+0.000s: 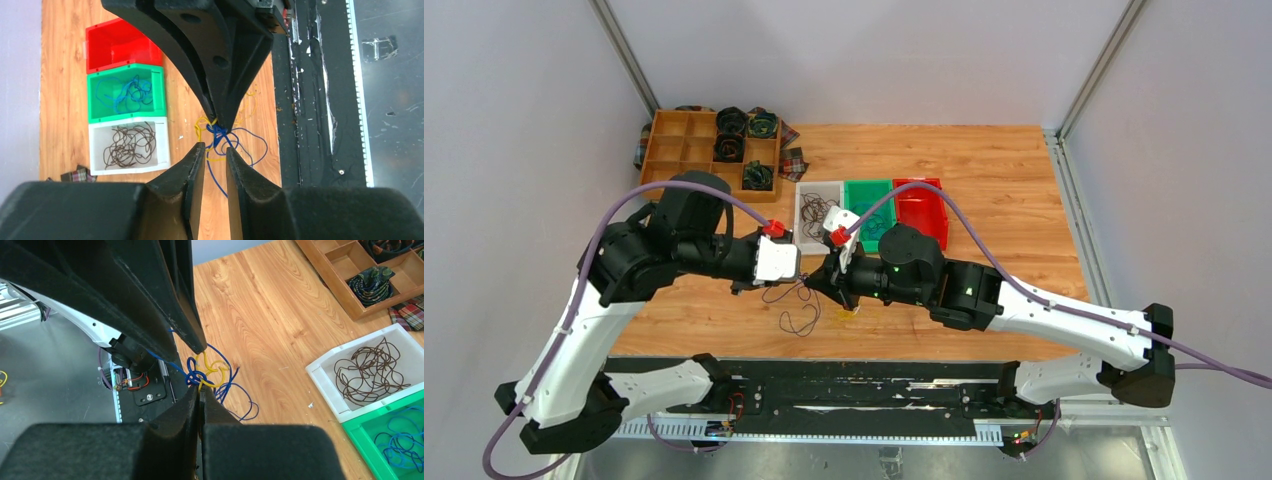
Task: Untangle the cables
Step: Untie the cable.
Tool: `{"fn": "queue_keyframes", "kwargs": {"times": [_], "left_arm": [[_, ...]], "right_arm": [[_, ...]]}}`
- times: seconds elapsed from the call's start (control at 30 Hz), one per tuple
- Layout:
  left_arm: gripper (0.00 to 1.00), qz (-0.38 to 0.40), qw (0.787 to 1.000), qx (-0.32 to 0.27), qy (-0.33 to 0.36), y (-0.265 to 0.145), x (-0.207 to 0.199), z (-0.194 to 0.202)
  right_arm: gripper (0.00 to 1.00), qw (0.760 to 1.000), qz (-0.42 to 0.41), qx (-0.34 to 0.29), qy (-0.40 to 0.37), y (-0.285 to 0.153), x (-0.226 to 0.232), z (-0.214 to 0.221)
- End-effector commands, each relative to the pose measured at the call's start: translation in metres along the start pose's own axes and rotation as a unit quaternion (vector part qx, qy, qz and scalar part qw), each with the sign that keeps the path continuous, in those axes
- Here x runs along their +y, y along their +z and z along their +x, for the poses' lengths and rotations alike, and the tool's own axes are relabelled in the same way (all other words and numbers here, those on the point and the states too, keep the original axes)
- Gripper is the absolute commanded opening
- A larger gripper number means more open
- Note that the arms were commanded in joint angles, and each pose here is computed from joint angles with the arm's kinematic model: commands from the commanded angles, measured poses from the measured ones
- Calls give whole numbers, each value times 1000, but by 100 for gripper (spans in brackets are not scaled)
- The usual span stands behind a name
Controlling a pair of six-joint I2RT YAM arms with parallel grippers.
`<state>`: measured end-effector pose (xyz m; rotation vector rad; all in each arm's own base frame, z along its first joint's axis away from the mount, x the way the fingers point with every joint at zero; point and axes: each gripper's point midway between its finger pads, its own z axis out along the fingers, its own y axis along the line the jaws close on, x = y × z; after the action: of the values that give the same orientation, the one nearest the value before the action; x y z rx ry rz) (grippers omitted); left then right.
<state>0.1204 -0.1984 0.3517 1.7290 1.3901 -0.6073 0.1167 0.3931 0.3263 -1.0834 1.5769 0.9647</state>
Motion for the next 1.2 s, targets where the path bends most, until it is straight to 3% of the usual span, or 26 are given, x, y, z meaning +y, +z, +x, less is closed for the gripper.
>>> {"fn": "queue_keyframes", "kwargs": {"times": [0.0, 0.23, 0.47, 0.57, 0.8, 1.03, 1.17], "left_arm": [[29, 2, 1000, -6, 19, -5, -9, -1], [37, 7, 1000, -2, 16, -1, -9, 1], [34, -21, 1000, 19, 4, 0, 8, 3], [28, -20, 1000, 17, 4, 0, 6, 3], [2, -10, 1000, 9, 16, 0, -1, 4], [1, -6, 1000, -13, 23, -6, -9, -3], [0, -25, 998, -33, -46, -4, -2, -15]], "right_arm": [[1, 1000, -10, -23, -5, -5, 8, -23], [1, 1000, -14, -18, 0, -1, 10, -25], [1, 1000, -21, -18, 3, 2, 12, -25], [0, 1000, -24, -16, 3, 4, 13, -25], [1, 999, -30, -18, 3, 3, 16, -28], [1, 998, -22, -51, 20, -15, 7, -24], [22, 995, -45, -84, 20, -24, 12, -30]]}}
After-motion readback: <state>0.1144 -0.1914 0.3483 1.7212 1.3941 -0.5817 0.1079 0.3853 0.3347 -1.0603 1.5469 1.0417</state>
